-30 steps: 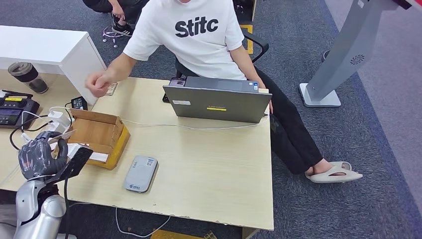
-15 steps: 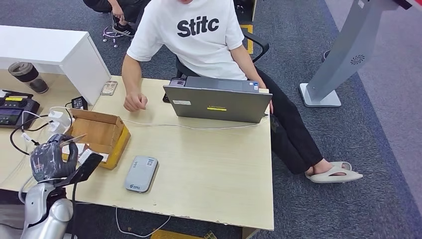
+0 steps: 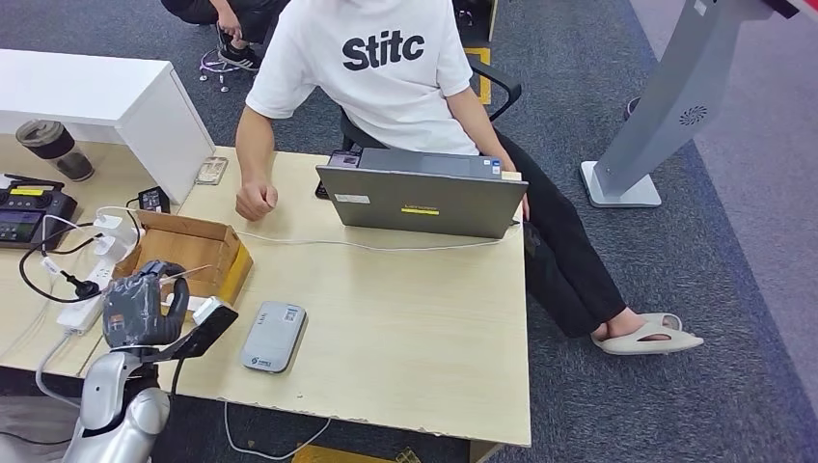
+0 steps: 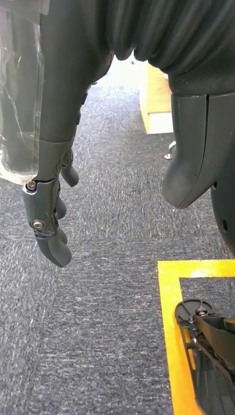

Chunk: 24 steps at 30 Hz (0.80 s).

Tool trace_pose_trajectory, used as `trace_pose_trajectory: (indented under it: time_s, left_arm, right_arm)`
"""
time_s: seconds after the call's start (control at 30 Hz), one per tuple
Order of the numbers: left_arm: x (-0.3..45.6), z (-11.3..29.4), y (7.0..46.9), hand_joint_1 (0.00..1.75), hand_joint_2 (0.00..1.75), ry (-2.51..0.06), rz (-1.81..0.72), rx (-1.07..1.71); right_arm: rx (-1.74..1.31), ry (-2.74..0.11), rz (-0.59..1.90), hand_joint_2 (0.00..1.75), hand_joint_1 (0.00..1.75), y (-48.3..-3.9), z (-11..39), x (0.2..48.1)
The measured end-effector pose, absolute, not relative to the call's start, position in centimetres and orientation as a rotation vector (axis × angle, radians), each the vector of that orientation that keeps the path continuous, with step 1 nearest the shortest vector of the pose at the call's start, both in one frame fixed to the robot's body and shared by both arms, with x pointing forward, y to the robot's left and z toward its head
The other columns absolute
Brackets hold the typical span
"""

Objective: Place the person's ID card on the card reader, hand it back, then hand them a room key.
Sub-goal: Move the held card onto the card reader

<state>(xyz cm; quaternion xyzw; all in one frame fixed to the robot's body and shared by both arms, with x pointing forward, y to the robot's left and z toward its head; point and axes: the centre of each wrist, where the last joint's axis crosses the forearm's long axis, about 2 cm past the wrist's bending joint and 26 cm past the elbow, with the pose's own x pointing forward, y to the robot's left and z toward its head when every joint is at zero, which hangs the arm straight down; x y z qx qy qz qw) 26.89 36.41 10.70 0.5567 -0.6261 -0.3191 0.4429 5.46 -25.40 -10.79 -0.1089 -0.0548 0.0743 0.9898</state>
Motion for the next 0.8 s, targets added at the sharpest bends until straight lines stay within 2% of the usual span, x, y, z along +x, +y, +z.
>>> trace_pose_trajectory:
  time_s: [0.3,0.8]
  left_arm:
    - [27.1,10.4,30.7,1.75,1.75,-1.611,-0.965,1.282]
    - [26.7,9.6,27.3,1.75,1.75,-1.610,-1.116,1.218]
  right_arm:
    - [-0.209,-0.105,0.162,1.75,0.00,-25.2,-10.8,5.4]
    - [-0.206,-0.126,0.170,1.75,0.00,-24.9,-10.8,5.2]
